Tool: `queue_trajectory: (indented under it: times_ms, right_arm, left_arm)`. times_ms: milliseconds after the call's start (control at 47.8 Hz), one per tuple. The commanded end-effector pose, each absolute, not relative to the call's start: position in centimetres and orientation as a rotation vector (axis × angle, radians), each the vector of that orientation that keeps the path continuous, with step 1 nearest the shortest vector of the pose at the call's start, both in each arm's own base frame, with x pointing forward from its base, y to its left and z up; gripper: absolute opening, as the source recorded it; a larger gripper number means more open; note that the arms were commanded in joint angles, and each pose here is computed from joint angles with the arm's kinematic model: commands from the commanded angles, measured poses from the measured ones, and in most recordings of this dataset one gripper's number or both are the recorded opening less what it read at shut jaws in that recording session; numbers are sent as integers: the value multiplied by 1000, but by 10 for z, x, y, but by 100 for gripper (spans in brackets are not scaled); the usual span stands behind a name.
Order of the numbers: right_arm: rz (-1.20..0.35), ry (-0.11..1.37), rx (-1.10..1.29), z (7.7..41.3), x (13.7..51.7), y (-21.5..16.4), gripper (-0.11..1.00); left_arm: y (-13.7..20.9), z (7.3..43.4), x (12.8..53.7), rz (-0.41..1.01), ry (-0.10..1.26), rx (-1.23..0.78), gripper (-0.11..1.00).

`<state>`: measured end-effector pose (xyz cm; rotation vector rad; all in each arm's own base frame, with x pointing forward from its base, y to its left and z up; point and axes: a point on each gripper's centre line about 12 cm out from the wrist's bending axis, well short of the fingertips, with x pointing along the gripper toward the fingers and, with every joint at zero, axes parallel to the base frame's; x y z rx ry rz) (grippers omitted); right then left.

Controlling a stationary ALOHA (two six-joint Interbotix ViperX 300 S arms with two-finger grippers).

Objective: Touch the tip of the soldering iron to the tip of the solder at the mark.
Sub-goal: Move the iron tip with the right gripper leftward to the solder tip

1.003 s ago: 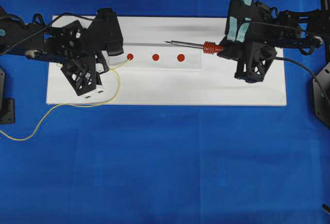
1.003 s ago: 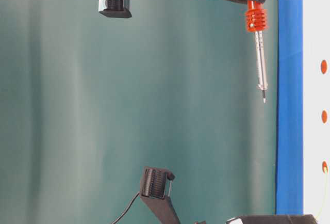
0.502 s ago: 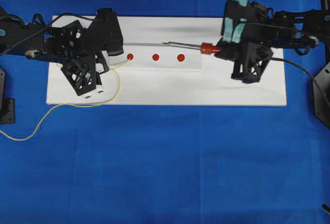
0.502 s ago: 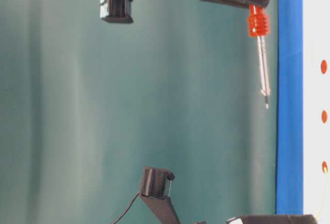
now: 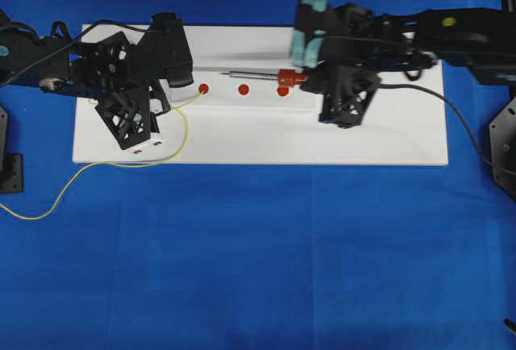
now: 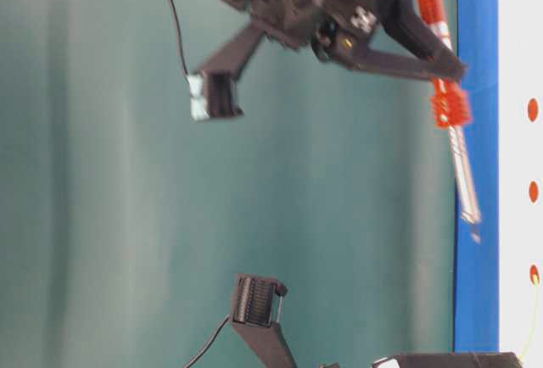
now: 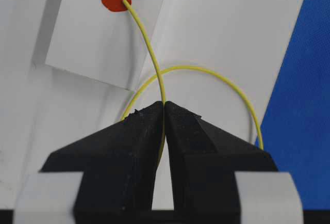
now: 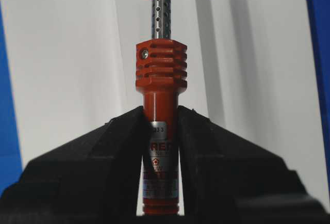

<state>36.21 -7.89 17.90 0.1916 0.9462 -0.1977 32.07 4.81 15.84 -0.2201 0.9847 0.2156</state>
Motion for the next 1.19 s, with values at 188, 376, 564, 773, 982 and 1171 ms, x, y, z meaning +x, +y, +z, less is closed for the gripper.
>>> queue_trajectory:
  times_ms: [188,376,564,773,982,1171]
  right_arm:
    - [-167,958,150,175,390,-75,6]
    - [-171,969,151,170,393,-76,6]
    - [-172,975,149,168,393,-77,7]
    - [-172,975,140,168,395,-77,7]
    - [-175,981,139,168,395,-79,6]
    - [-174,990,140,167,394,-79,7]
  left_arm:
    - [50,164,323,216,963,-216,3]
    - [50,164,323,217,965,-217,3]
    - [50,164,323,221,964,-225,3]
    - [50,164,323,224,965,-230,3]
    - [50,164,323,224,966,-230,3]
    - [50,164,323,224,965,-230,3]
